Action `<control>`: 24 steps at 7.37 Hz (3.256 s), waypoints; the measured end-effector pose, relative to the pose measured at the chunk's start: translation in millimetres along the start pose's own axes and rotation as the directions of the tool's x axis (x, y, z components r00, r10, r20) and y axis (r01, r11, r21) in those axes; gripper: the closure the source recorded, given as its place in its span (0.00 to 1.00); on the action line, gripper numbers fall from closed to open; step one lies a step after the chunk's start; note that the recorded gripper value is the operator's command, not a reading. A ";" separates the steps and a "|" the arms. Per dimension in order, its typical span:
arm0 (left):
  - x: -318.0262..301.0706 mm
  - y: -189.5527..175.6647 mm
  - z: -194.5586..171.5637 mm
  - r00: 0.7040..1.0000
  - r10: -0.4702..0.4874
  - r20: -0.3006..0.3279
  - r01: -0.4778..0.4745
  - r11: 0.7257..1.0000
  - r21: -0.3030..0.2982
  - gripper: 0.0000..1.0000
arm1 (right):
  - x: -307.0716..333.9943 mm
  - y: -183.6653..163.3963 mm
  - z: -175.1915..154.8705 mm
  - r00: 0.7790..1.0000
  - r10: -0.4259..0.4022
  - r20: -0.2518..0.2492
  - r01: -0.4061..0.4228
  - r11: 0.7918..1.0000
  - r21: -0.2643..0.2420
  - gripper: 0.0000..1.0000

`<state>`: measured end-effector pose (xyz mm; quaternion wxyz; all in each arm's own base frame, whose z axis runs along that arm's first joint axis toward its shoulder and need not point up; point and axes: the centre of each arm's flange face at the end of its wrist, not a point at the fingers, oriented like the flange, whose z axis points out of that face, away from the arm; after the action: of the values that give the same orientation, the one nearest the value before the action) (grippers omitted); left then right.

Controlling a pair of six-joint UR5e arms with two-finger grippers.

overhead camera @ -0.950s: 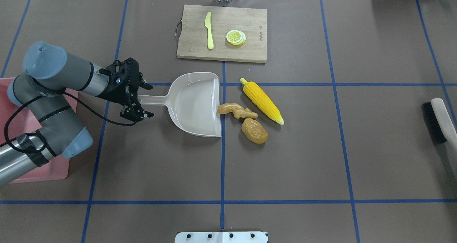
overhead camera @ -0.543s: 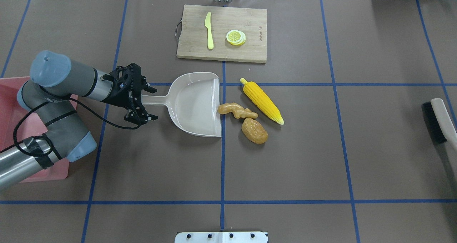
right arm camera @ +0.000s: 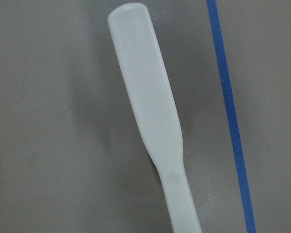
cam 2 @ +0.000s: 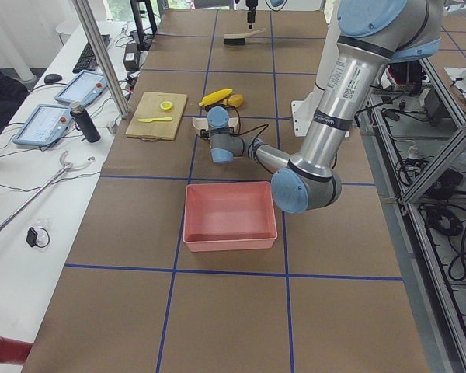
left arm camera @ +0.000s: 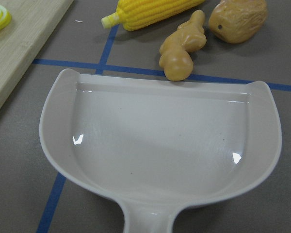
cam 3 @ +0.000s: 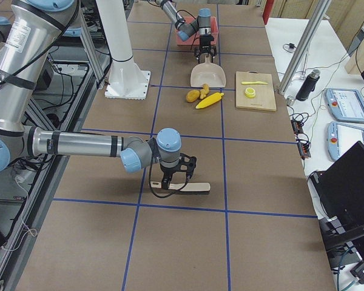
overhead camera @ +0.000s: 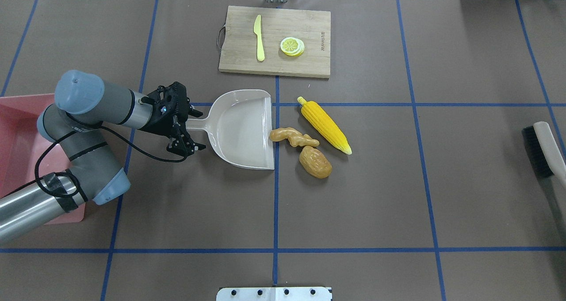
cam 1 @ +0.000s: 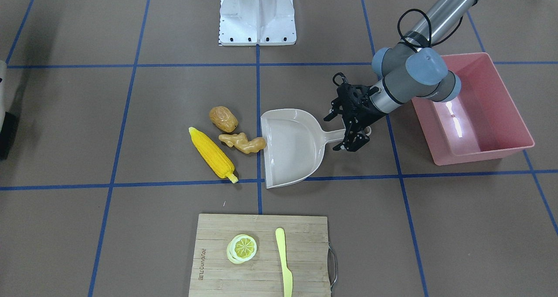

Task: Sweep and dump trash into bin
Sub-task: 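Reach the left gripper to the white dustpan handle and grasp it, then hold the dustpan with the left gripper while the right gripper lifts the brush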

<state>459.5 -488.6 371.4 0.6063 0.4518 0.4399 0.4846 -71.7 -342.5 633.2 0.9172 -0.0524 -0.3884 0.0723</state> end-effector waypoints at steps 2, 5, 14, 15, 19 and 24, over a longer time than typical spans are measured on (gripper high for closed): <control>2.5 0.5 9.2 1.000 -0.004 0.010 0.004 1.000 -0.004 0.02 | 2.8 3.4 19.7 0.995 -0.091 -0.049 0.090 0.996 -0.025 0.00; 3.6 -0.7 17.1 0.999 -0.016 0.031 0.016 1.000 -0.008 0.02 | 21.4 4.6 38.5 0.991 -0.125 -0.056 0.123 0.992 -0.041 0.04; 0.2 -10.2 21.3 0.998 -0.024 0.063 0.024 1.000 -0.010 0.02 | 12.2 14.9 50.4 0.986 -0.165 0.005 0.164 0.981 -0.100 1.00; 0.3 -10.2 21.5 0.998 -0.024 0.063 0.024 1.000 -0.011 0.02 | 6.2 17.6 46.5 0.985 -0.173 0.018 0.174 0.980 -0.102 1.00; 2.3 -15.6 20.2 0.995 -0.081 0.063 0.082 0.996 -0.020 0.02 | -135.1 43.8 -9.2 0.969 -0.239 0.061 0.245 0.960 -0.135 1.00; 4.6 -13.5 25.6 0.993 -0.101 0.059 0.105 0.993 -0.053 0.02 | -345.7 48.7 6.9 0.961 -0.273 0.045 0.277 0.945 -0.176 1.00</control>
<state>487.6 -488.8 363.1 0.6550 0.4246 0.4317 0.4521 -319.0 -354.2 386.9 0.9058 -0.0798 -0.4059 -0.0914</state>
